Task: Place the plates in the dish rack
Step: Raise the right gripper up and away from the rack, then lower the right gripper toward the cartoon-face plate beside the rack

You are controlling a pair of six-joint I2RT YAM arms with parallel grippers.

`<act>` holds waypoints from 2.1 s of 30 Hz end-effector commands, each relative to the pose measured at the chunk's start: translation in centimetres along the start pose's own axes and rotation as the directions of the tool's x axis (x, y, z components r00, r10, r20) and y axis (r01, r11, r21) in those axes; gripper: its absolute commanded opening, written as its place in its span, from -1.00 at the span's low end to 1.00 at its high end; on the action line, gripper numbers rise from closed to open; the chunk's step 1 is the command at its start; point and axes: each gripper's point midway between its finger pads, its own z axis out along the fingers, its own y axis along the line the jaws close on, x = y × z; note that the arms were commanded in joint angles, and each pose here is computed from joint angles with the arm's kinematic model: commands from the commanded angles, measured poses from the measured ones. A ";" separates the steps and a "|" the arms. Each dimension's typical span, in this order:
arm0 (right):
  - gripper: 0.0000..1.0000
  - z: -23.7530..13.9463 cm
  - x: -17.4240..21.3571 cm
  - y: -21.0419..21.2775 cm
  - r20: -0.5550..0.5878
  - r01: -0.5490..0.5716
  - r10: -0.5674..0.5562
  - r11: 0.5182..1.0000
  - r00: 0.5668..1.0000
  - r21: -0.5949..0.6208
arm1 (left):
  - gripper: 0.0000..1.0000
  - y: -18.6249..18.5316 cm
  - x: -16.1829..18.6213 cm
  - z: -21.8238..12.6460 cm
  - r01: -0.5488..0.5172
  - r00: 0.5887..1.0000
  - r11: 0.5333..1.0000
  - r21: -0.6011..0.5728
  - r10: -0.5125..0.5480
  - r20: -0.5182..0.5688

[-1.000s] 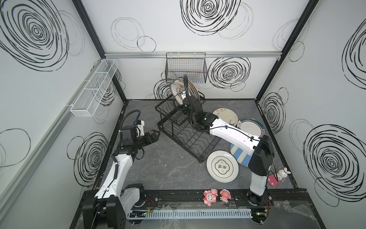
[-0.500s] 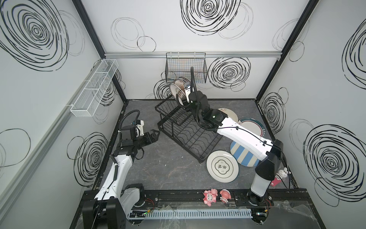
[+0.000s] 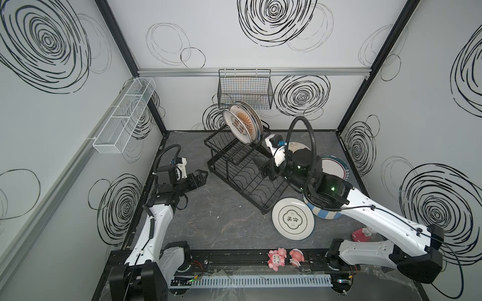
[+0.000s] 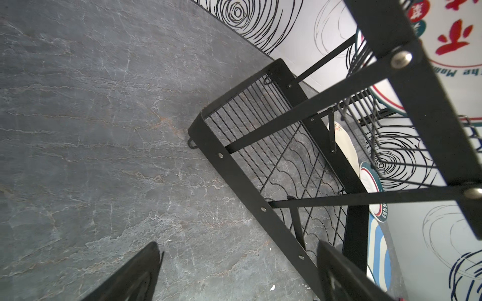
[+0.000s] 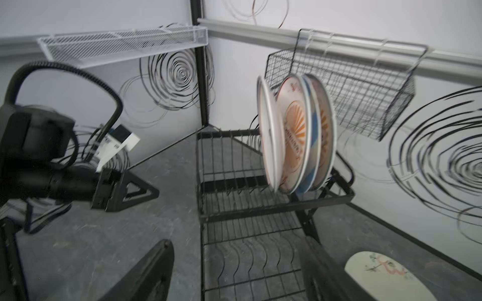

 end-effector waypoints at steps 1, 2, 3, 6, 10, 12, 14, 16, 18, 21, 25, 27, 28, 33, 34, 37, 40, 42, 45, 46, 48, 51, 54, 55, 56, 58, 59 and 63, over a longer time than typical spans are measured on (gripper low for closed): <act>0.62 1.9 7.6 3.5 -0.164 -0.002 -0.019 0.992 0.986 -0.129 | 0.92 -0.4 -1.1 -0.3 -0.026 0.999 1.000 0.017 0.026 0.044; 0.62 2.2 9.5 3.9 -0.195 -0.011 -0.016 0.990 0.981 -0.140 | 0.92 -0.4 -1.0 -0.3 -0.027 0.999 1.000 0.017 0.026 0.045; 0.62 2.5 11.2 4.2 -0.217 -0.024 -0.010 0.988 0.976 -0.154 | 0.92 -0.4 -1.0 -0.4 -0.027 0.999 0.999 0.017 0.027 0.046; 0.64 3.8 15.4 4.5 -0.271 -0.032 -0.012 0.987 0.963 -0.159 | 0.92 -0.3 -1.0 -0.5 -0.029 0.998 1.000 0.011 0.028 0.050; 0.63 6.0 19.2 3.9 -0.358 -0.003 -0.037 0.994 0.933 -0.109 | 0.92 -0.2 -1.1 -0.4 -0.027 0.998 1.000 0.003 0.027 0.049; 0.62 7.2 20.2 3.7 -0.404 -0.007 -0.031 0.996 0.914 -0.093 | 0.92 -0.1 -1.0 -0.4 -0.024 0.999 1.000 0.000 0.024 0.045; 0.61 8.3 21.3 3.7 -0.451 -0.001 -0.042 0.995 0.892 -0.096 | 0.92 -0.1 -0.9 -0.4 -0.025 0.999 1.000 0.000 0.025 0.045; 0.59 9.2 22.5 4.0 -0.483 0.011 -0.064 0.994 0.873 -0.112 | 0.92 -0.1 -1.0 -0.4 -0.025 0.999 1.000 -0.001 0.025 0.047; 0.58 10.0 23.2 4.1 -0.497 0.015 -0.074 0.992 0.865 -0.122 | 0.92 -0.1 -1.1 -0.4 -0.027 0.998 1.000 -0.003 0.027 0.048; 0.54 11.0 24.1 3.5 -0.507 0.018 -0.064 0.995 0.859 -0.095 | 0.92 0.0 -1.0 -0.5 -0.026 0.999 1.000 -0.005 0.027 0.048; 0.40 11.9 25.1 2.9 -0.524 0.006 -0.049 0.996 0.850 -0.084 | 0.92 -0.1 -1.0 -0.5 -0.028 0.998 1.000 -0.004 0.028 0.049; 0.26 12.3 25.4 2.9 -0.524 0.012 -0.054 0.996 0.850 -0.084 | 0.92 -0.1 -1.0 -0.5 -0.027 0.998 1.000 -0.003 0.027 0.049; 0.15 12.5 25.4 2.9 -0.522 0.013 -0.055 0.996 0.851 -0.085 | 0.92 -0.1 -1.1 -0.5 -0.028 0.998 1.000 -0.003 0.028 0.049; -0.18 13.3 25.9 3.3 -0.532 0.019 -0.065 0.996 0.844 -0.091 | 0.92 0.0 -1.0 -0.4 -0.026 0.999 1.000 -0.004 0.026 0.047; -0.25 13.3 26.0 3.3 -0.533 0.022 -0.067 0.996 0.843 -0.091 | 0.92 0.0 -1.0 -0.5 -0.025 0.999 1.000 -0.005 0.025 0.048; -0.53 13.6 26.2 3.3 -0.534 0.044 -0.084 0.995 0.841 -0.088 | 0.92 0.0 -1.1 -0.5 -0.027 0.998 1.000 -0.005 0.027 0.048; -0.83 13.9 26.3 3.6 -0.531 0.060 -0.103 0.993 0.841 -0.097 | 0.92 0.1 -1.1 -0.5 -0.025 0.999 1.000 -0.009 0.025 0.048; -1.00 14.0 26.3 4.0 -0.529 0.078 -0.123 0.991 0.840 -0.107 | 0.92 0.1 -1.1 -0.5 -0.025 0.998 1.000 -0.011 0.026 0.050; -1.00 14.3 26.4 4.9 -0.525 0.110 -0.162 0.985 0.836 -0.130 | 0.92 0.2 -1.1 -0.6 -0.026 0.998 1.000 -0.016 0.027 0.051; -1.00 14.4 26.3 5.2 -0.521 0.122 -0.177 0.983 0.835 -0.139 | 0.92 0.2 -1.2 -0.6 -0.027 0.998 0.999 -0.018 0.027 0.052; -1.00 14.5 26.2 5.9 -0.510 0.143 -0.203 0.978 0.836 -0.153 | 0.92 0.3 -1.2 -0.7 -0.032 0.998 0.999 -0.028 0.033 0.051; -1.00 14.8 25.7 7.1 -0.488 0.161 -0.228 0.971 0.842 -0.177 | 0.92 0.6 -1.4 -0.9 -0.038 0.998 0.998 -0.059 0.041 0.051; -1.00 15.0 25.2 8.6 -0.465 0.180 -0.255 0.963 0.848 -0.199 | 0.92 1.0 -1.4 -1.2 -0.045 0.998 0.995 -0.091 0.049 0.046; -1.00 15.1 25.0 9.1 -0.459 0.183 -0.262 0.960 0.849 -0.210 | 0.92 1.1 -1.5 -1.4 -0.046 0.998 0.994 -0.101 0.050 0.045; -1.00 15.2 24.8 9.7 -0.448 0.185 -0.268 0.958 0.853 -0.221 | 0.92 1.4 -1.4 -1.5 -0.044 0.998 0.993 -0.114 0.049 0.043; -1.00 15.3 24.2 10.7 -0.425 0.190 -0.277 0.953 0.862 -0.236 | 0.92 1.8 -1.5 -1.8 -0.039 0.998 0.990 -0.133 0.046 0.049; -1.00 15.4 24.0 11.3 -0.413 0.192 -0.281 0.950 0.866 -0.245 | 0.92 2.0 -1.6 -1.9 -0.034 0.998 0.990 -0.137 0.042 0.054; -1.00 15.9 23.2 13.3 -0.371 0.216 -0.311 0.937 0.875 -0.276 | 0.92 2.5 -2.2 -2.7 -0.009 0.996 0.989 -0.147 0.021 0.081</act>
